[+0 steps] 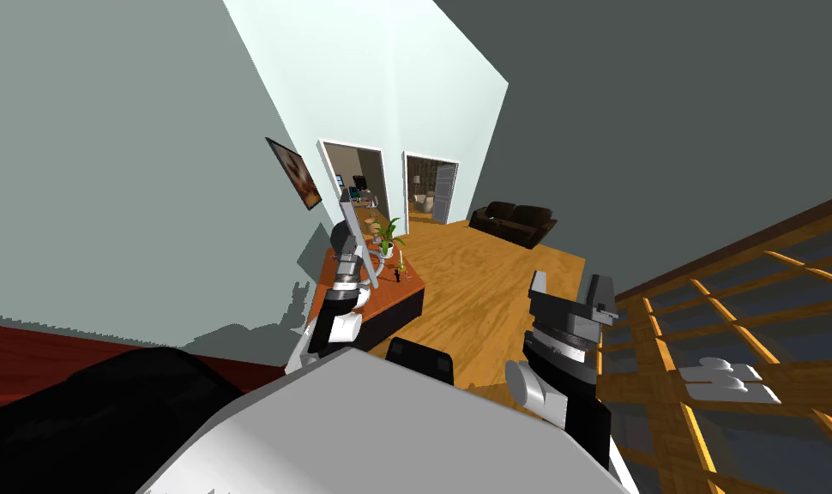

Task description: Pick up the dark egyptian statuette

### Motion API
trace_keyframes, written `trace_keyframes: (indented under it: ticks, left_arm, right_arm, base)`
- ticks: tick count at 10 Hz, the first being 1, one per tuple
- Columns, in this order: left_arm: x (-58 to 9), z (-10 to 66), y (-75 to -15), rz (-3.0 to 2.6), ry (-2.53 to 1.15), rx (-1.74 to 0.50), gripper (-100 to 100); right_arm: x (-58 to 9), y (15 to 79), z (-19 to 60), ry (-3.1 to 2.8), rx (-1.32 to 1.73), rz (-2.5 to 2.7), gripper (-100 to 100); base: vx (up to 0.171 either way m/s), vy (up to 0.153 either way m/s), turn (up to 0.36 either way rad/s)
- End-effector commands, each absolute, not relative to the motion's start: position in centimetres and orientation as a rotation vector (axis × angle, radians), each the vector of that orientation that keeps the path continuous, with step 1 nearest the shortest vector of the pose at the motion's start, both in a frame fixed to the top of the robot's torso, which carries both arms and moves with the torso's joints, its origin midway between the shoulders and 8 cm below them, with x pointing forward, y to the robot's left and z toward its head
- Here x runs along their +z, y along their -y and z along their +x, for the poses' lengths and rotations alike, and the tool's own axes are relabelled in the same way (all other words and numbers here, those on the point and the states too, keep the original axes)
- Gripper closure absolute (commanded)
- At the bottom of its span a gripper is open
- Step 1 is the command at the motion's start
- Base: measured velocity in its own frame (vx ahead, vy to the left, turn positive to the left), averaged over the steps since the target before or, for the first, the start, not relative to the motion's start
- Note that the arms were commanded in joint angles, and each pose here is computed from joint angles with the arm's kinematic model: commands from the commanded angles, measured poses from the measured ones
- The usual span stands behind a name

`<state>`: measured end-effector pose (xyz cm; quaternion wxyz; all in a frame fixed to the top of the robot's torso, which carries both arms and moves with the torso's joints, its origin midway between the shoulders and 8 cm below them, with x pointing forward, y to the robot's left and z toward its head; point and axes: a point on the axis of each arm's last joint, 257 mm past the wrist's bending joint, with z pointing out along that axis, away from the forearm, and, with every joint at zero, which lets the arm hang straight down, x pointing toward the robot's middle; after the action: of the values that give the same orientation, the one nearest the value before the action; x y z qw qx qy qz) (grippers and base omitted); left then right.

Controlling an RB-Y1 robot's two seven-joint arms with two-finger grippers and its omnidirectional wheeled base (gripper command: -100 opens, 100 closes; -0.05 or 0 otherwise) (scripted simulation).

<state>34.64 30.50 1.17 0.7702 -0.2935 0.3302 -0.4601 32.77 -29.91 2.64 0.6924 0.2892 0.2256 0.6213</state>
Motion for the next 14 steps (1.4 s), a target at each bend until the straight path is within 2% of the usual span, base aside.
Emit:
trace_keyframes:
  ticks: [1, 8, 14]
  left_arm:
    - [-0.2, 35.0, -30.4, -0.63, -0.765, -0.99, -100]
    - [-8.8, 35.5, -31.5, -0.679, -0.981, -0.923, -100]
    - [-20.2, 33.1, -34.4, -0.817, -1.202, -0.813, -100]
  right_arm:
    - [2.6, 29.9, 32.8, -0.504, 1.388, 0.646, 0]
    - [2.6, 29.9, 32.8, -0.504, 1.388, 0.646, 0]
    - [2.6, 29.9, 32.8, -0.504, 1.388, 0.646, 0]
  base:
    - [0.012, -0.057, 0.01]
    - [0.049, -0.104, 0.018]
    - [0.129, -0.149, 0.019]
